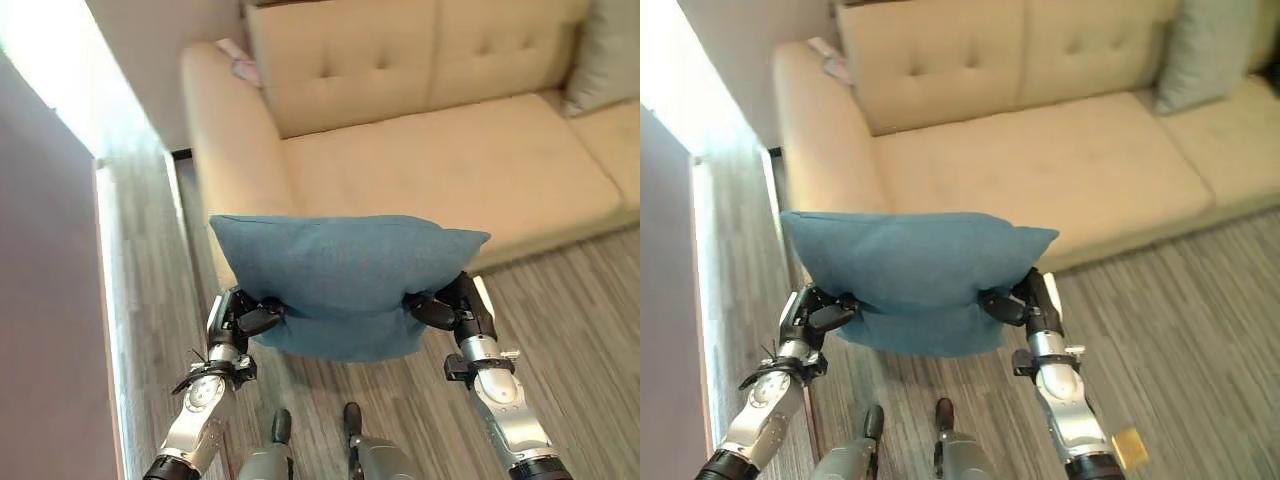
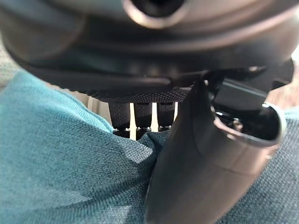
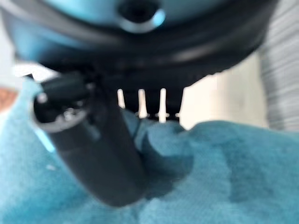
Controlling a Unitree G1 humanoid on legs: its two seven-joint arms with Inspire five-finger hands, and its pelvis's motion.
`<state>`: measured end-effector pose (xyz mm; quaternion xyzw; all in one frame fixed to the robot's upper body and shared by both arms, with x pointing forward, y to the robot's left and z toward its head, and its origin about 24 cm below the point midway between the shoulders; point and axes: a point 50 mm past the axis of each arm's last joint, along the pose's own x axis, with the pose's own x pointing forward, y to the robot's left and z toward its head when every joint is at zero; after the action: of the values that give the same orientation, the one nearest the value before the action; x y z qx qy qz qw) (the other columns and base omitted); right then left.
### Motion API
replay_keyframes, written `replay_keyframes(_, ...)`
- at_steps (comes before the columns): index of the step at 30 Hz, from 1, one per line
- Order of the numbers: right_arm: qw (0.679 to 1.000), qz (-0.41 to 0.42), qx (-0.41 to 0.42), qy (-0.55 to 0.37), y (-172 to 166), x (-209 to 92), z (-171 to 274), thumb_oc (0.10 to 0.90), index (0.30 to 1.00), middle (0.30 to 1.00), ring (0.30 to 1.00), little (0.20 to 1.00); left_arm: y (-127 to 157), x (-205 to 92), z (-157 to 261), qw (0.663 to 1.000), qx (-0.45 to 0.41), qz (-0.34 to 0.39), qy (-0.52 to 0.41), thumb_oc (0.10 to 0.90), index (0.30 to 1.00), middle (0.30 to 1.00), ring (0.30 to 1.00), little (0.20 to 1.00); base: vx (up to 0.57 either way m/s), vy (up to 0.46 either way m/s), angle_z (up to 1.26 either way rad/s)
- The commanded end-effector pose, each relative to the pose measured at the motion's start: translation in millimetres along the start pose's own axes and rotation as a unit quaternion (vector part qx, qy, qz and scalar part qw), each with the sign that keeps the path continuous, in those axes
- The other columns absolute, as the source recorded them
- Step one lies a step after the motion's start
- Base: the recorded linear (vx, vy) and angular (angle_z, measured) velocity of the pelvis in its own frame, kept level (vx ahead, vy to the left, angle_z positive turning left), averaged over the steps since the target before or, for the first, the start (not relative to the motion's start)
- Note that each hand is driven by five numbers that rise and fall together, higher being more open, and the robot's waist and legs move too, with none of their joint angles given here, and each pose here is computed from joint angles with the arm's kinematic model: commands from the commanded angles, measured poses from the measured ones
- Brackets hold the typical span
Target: Pick up all the scattered cushions and arrange them neatly on the sofa.
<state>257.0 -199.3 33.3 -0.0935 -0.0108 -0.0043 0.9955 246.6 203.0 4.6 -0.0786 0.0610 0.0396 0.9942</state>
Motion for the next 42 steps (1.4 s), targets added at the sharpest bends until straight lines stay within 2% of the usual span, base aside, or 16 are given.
replay_keyframes(1, 0.992, 0.057, 0.021, -0.113, 13, 2, 39, 0.4, 0.3, 0.3, 0.3, 0.3, -43, -4, 35, 0.986, -0.019, -0.122, -0.11, 0.4, 0.3, 0.3, 0.3, 0.3, 0.1, -0.092, -0.86)
replay_keyframes(9, 0.986, 0.081, 0.019, -0.147, 22, 6, 57, 0.4, 0.3, 0.3, 0.3, 0.3, -43, -2, 37, 0.986, -0.022, -0.119, -0.113, 0.4, 0.3, 0.3, 0.3, 0.3, 0.11, -0.156, -0.46)
replay_keyframes(14, 0.986, 0.062, 0.011, -0.157, 12, 3, 61, 0.4, 0.3, 0.3, 0.3, 0.3, -65, 4, 41, 0.981, -0.046, -0.146, -0.123, 0.4, 0.3, 0.3, 0.3, 0.3, 0.14, -0.273, 0.2)
replay_keyframes(18, 0.986, 0.051, 0.002, -0.157, 7, 2, 60, 0.4, 0.3, 0.3, 0.3, 0.3, -71, 6, 46, 0.978, -0.053, -0.152, -0.134, 0.4, 0.3, 0.3, 0.3, 0.3, 0.1, -0.165, 0.02)
replay_keyframes(26, 0.987, 0.037, 0.005, -0.155, 9, 3, 59, 0.4, 0.3, 0.3, 0.3, 0.3, -70, 2, 42, 0.979, -0.041, -0.158, -0.123, 0.4, 0.3, 0.3, 0.3, 0.3, 0.26, -0.03, -0.21)
replay_keyframes(33, 0.982, 0.074, 0.012, -0.174, 28, 5, 68, 0.4, 0.3, 0.3, 0.3, 0.3, -64, 0, 45, 0.979, -0.02, -0.159, -0.127, 0.4, 0.3, 0.3, 0.3, 0.3, 0.3, 0.118, -0.64)
replay_keyframes(42, 0.981, 0.083, 0.021, -0.176, 35, 10, 72, 0.4, 0.3, 0.3, 0.3, 0.3, -63, 0, 48, 0.98, -0.021, -0.149, -0.133, 0.4, 0.3, 0.3, 0.3, 0.3, 0.14, 0.005, 0.05)
